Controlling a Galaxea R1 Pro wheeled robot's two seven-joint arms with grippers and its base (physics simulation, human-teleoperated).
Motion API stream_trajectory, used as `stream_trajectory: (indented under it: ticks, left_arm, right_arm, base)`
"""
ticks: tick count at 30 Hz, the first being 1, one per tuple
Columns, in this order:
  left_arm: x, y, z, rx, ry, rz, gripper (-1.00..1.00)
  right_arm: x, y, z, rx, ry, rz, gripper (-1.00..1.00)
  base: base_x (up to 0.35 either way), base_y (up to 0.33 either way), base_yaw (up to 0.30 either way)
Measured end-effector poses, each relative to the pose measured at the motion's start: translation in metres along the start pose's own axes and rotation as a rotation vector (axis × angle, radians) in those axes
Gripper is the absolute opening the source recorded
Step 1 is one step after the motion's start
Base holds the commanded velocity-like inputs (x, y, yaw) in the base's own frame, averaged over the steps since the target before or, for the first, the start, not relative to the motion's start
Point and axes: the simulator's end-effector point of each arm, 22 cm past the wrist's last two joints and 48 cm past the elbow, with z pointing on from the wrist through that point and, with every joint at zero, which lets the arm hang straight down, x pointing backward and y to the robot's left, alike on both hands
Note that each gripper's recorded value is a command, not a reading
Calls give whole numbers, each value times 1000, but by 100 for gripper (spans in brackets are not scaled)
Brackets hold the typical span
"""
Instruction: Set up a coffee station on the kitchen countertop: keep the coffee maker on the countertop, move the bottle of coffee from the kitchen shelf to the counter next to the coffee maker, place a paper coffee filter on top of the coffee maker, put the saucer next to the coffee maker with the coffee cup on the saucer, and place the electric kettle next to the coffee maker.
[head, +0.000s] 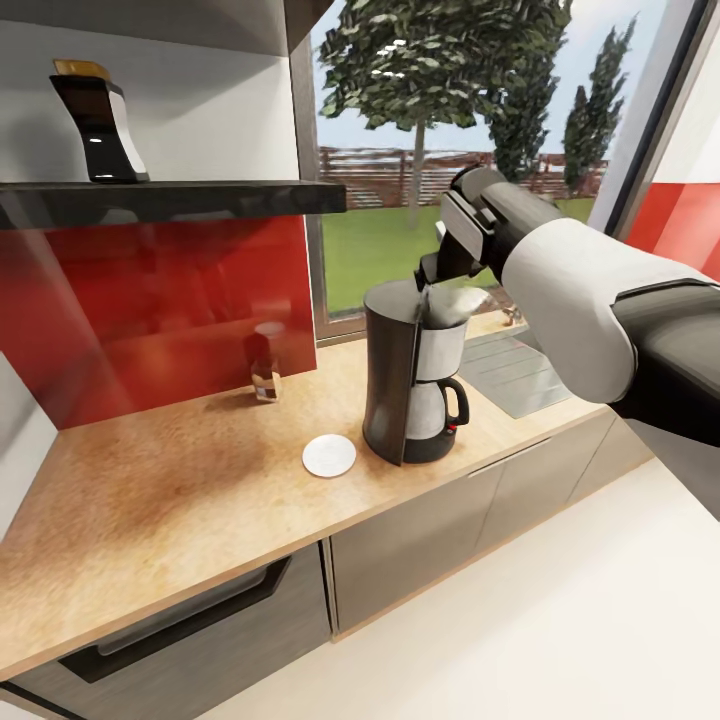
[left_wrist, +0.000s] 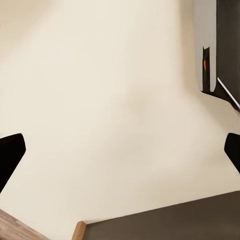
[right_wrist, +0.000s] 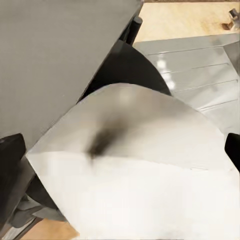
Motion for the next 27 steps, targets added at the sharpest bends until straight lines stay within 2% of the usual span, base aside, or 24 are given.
stream_trajectory:
  ticks: [16, 22, 24, 27]
  left_arm:
    - [-2, 1, 0, -3, -5, -1, 100]
    - [-5, 2, 0, -4, -10, -13, 100]
    - [-5, 2, 0, -3, -11, -16, 100]
    - [-6, 1, 0, -3, -12, -15, 100]
  right_arm:
    - [-2, 0, -1, -2, -8, 2, 100]
    - [-22, -2, -15, 2, -64, 7, 100]
    - [-26, -12, -17, 13, -78, 18, 100]
    - [-25, -57, -16, 56, -86, 65, 100]
  base:
    - [0, 0, 0]
    - [0, 0, 0]
    - [0, 0, 0]
    - [0, 0, 0]
